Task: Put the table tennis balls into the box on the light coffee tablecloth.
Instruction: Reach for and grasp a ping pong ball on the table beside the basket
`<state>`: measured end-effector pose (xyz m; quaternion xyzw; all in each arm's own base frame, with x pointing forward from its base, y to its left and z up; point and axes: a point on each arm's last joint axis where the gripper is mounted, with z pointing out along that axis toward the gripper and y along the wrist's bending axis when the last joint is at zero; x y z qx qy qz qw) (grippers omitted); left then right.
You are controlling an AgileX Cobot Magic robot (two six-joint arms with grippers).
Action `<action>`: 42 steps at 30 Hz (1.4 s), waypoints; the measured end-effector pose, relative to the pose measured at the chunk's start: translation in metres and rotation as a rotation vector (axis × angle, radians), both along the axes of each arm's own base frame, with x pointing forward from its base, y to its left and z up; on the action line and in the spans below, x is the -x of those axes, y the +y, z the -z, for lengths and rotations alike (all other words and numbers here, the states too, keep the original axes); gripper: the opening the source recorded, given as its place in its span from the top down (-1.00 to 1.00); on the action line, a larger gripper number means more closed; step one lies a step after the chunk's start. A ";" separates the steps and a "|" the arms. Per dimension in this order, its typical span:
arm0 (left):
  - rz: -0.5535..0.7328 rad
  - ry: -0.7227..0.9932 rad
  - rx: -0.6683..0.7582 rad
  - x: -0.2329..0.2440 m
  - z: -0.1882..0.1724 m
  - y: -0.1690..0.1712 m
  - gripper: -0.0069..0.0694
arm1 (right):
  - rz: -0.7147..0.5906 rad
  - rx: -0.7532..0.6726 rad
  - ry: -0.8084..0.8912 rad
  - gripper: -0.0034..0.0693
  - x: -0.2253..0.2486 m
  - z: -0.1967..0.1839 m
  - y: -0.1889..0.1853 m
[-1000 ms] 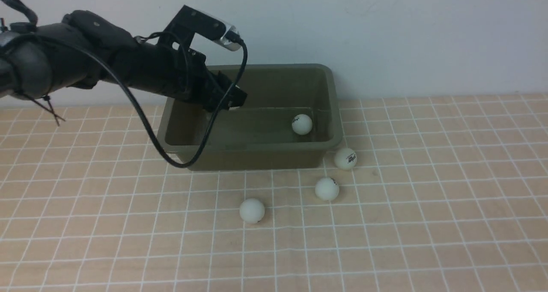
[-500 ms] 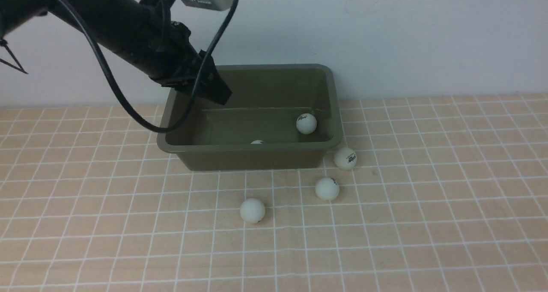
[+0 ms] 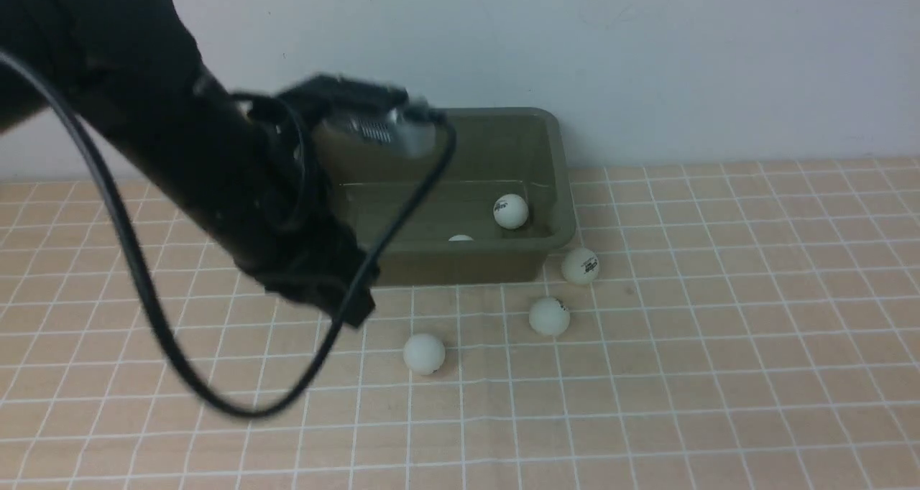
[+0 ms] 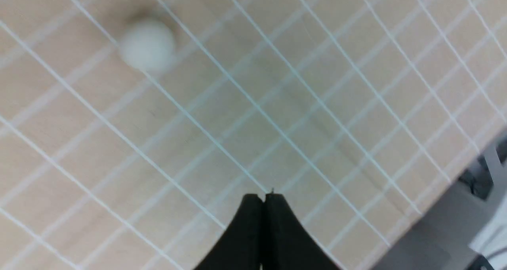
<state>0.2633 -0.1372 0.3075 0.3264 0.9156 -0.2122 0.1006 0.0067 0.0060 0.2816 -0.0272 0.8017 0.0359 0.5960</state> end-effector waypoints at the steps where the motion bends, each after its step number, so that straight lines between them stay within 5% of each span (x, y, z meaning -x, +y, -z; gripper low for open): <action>1: 0.028 0.027 0.001 0.015 0.007 -0.002 0.99 | 0.000 0.000 0.000 0.08 0.000 0.000 0.000; 7: 0.054 -0.075 0.051 0.060 0.022 -0.011 0.99 | 0.000 0.000 0.000 0.08 0.000 0.000 0.000; 17: -0.130 -0.423 0.092 0.026 0.045 -0.015 0.91 | 0.000 0.000 0.000 0.08 0.000 0.000 0.000; 24: -0.109 -0.402 0.036 0.005 0.081 -0.024 0.27 | 0.000 0.000 0.000 0.08 0.000 0.000 0.000; 26: -0.158 -0.374 0.051 -0.001 0.092 -0.027 -0.07 | 0.000 0.000 0.000 0.08 0.000 0.000 0.000; 29: -0.222 -0.371 0.069 -0.009 0.101 -0.030 -0.27 | 0.000 0.000 0.000 0.08 0.000 0.000 0.000; 42: -0.336 -0.391 0.034 -0.030 0.138 -0.032 -0.10 | -0.001 -0.001 0.000 0.20 0.000 0.000 0.000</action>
